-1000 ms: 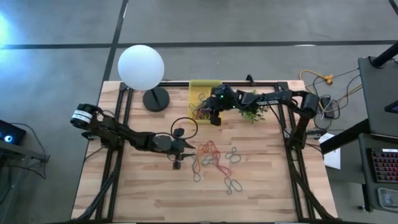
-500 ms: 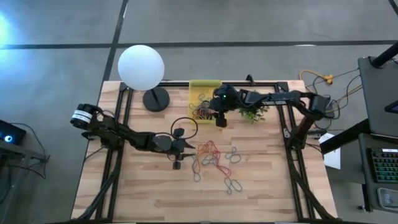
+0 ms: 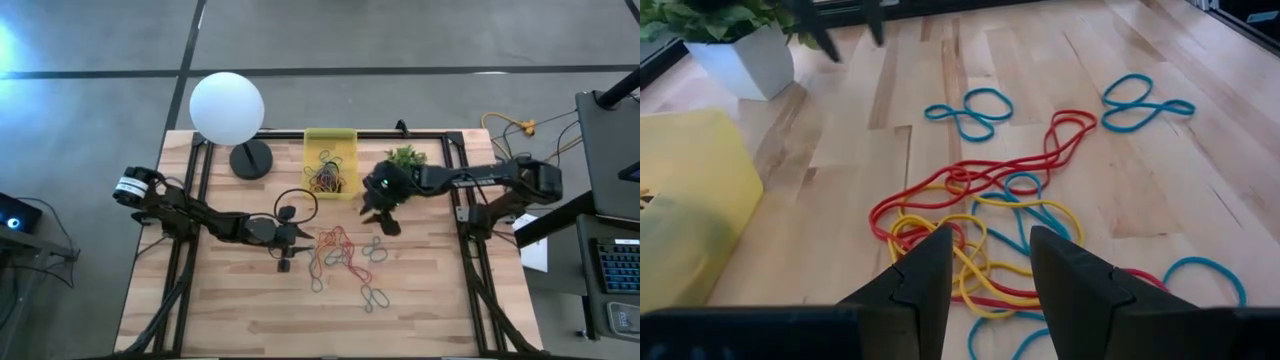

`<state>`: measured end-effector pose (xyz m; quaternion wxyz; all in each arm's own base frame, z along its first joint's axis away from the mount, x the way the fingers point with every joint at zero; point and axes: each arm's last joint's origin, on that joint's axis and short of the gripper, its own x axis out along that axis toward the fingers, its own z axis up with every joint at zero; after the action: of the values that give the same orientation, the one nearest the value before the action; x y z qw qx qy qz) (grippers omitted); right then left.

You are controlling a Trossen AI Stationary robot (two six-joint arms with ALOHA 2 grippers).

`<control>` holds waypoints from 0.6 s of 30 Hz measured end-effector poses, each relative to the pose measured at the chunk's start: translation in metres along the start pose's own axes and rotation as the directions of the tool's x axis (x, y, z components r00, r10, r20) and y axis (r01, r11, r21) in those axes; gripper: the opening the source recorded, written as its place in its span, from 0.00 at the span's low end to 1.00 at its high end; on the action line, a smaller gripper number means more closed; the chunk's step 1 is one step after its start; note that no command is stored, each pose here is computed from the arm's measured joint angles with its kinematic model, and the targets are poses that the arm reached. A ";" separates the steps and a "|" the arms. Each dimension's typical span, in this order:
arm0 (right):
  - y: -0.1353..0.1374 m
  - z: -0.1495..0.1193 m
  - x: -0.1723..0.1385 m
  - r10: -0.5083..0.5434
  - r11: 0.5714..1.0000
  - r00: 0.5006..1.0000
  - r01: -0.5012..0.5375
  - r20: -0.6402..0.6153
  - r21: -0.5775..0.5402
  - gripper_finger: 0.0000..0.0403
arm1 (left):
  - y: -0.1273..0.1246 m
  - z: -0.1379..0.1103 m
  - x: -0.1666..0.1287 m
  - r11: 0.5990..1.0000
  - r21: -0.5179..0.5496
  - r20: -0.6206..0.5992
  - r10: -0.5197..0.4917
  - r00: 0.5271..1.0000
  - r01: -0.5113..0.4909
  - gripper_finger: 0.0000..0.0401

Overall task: Pick and place rubber bands into bin
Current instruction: Put the red rubber band into the yellow bin

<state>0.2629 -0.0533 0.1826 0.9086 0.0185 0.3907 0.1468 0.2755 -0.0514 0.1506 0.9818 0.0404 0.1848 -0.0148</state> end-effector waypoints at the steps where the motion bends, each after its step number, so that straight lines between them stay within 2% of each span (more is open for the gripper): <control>1: 0.003 -0.005 0.002 0.002 1.000 1.000 -0.002 0.009 0.011 0.30 | 0.000 0.000 0.000 1.000 0.003 0.000 0.002 1.000 -0.002 0.30; 9: 0.017 -0.034 0.023 0.011 1.000 0.989 -0.011 0.150 0.002 0.29 | 0.000 0.001 0.000 1.000 0.002 0.007 0.017 1.000 -0.017 0.30; 12: 0.020 -0.034 0.026 0.011 1.000 0.976 -0.004 0.219 -0.030 0.29 | 0.001 0.001 0.000 1.000 0.001 0.010 0.017 1.000 -0.017 0.30; 18: 0.026 -0.030 0.031 0.034 0.997 0.966 -0.015 0.257 -0.077 0.27 | 0.001 0.001 0.000 1.000 0.000 0.010 0.018 1.000 -0.018 0.30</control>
<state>0.2553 -0.0222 0.1440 0.9498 0.0085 0.2632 0.1687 0.2760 -0.0510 0.1517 0.9828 0.0421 0.1795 -0.0064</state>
